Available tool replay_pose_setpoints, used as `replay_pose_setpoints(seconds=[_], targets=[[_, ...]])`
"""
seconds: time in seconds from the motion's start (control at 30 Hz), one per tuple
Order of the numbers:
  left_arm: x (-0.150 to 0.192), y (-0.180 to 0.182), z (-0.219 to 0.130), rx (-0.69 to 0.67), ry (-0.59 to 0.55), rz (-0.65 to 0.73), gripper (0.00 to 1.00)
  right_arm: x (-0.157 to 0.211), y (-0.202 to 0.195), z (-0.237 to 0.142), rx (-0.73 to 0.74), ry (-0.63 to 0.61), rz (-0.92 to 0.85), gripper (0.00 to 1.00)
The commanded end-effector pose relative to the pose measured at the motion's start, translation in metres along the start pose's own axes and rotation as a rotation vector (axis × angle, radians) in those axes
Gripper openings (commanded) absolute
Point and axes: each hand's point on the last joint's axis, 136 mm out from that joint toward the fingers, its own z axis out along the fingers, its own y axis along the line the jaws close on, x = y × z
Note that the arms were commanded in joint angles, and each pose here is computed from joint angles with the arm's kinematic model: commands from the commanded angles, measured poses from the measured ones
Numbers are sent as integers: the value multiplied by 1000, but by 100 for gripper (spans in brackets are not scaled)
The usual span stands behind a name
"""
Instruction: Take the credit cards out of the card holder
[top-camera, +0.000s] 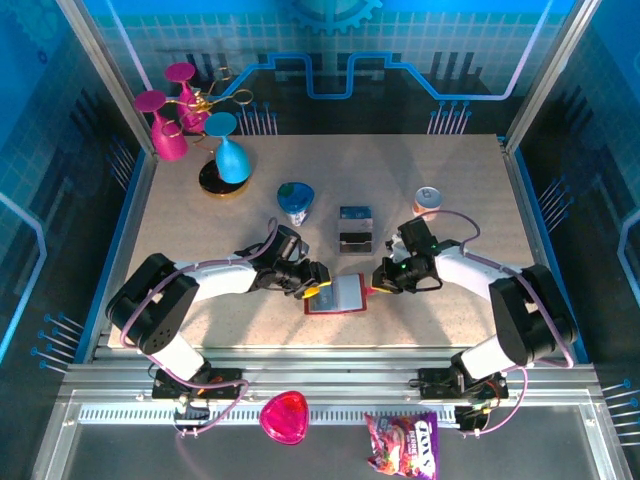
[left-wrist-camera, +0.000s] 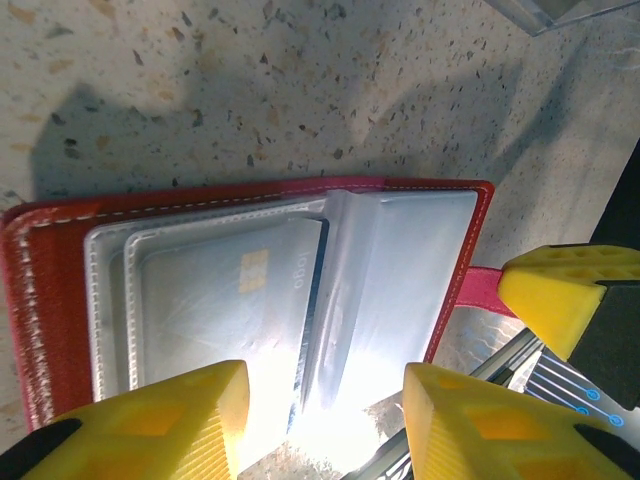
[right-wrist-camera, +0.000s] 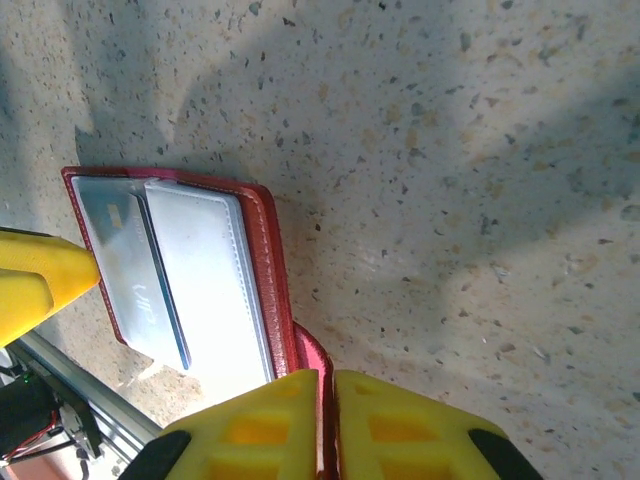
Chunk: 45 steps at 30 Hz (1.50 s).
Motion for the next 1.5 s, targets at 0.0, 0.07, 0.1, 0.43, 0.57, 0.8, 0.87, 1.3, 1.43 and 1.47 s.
replay_pose_setpoints(seconds=[0.0,0.07,0.1,0.43,0.57,0.8,0.87,1.3,1.43,1.47], targets=[[-2,1,-2,-1,-3,23,45,11,-5,-2,33,15,0,13],[-2,0,-2,0,-1,24,45,11,-7,-4,50,13,1,19],[-2,1,-3,0,-1,26,45,10,-8,-6,60,10,1,23],[-4,4,-9,-2,-20,21,44,-2,21,-26,66,-38,-57,28],[-3,7,-10,-4,-19,18,41,-1,39,-27,63,-36,-97,28],[1,10,-10,3,-13,8,33,-3,83,-16,21,-8,-172,28],[2,11,-9,7,-12,4,31,0,92,-7,-5,13,-179,28],[11,27,-8,-9,-1,-18,21,18,104,59,-42,143,-167,26],[12,30,-7,-13,0,-23,21,20,100,68,-30,160,-163,27],[13,31,-7,-15,1,-23,21,20,98,70,-26,163,-160,27]])
